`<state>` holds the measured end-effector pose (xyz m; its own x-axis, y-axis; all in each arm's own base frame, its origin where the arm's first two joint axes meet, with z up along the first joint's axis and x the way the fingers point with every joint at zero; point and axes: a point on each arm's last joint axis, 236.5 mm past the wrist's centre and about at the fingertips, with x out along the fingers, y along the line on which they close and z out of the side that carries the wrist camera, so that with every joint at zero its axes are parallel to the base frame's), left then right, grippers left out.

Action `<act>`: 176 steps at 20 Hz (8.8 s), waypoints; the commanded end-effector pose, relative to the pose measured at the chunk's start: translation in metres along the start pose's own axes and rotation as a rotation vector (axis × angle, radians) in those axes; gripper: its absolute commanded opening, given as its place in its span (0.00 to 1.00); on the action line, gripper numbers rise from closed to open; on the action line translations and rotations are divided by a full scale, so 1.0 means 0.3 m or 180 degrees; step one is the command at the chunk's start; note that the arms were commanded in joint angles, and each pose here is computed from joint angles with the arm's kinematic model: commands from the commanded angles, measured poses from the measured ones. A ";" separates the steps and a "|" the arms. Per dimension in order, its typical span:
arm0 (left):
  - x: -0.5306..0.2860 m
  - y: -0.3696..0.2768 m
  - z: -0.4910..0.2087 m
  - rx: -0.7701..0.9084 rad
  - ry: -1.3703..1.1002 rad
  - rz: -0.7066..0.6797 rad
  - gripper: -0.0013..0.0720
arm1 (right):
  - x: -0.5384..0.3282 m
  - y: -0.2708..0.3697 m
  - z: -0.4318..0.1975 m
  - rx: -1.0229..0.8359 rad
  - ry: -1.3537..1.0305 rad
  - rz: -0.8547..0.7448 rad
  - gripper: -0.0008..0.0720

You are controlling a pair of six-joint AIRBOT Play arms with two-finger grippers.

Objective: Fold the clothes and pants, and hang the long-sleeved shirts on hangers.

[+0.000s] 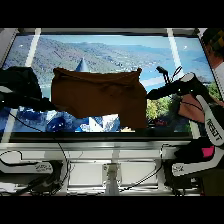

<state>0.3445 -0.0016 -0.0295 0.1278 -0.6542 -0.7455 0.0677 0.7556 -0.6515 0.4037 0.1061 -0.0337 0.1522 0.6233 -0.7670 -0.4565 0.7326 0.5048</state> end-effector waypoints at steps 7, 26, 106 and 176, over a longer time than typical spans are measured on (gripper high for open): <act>-0.570 -0.581 0.273 0.1233 -0.1762 -0.0451 0.04 | -0.587 0.303 0.281 -0.0974 -0.1574 -0.1060 0.03; -1.308 -1.128 -0.155 0.1845 -0.4844 0.1695 0.04 | -1.459 1.047 0.033 -0.1337 -0.3780 -0.1871 0.03; 0.025 0.218 0.010 0.0639 0.0652 0.0779 0.74 | -0.409 -0.379 -0.066 0.0852 -0.0033 -0.1753 0.63; -0.019 0.295 -0.055 0.0457 0.0470 0.0672 0.72 | -0.401 -0.369 -0.056 0.0917 -0.0086 -0.1700 0.62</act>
<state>0.3379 0.0786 -0.0788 0.0328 -0.4225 -0.9058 0.2051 0.8898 -0.4076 0.4194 -0.0543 -0.0044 0.3116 0.1556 -0.9374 -0.0563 0.9878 0.1452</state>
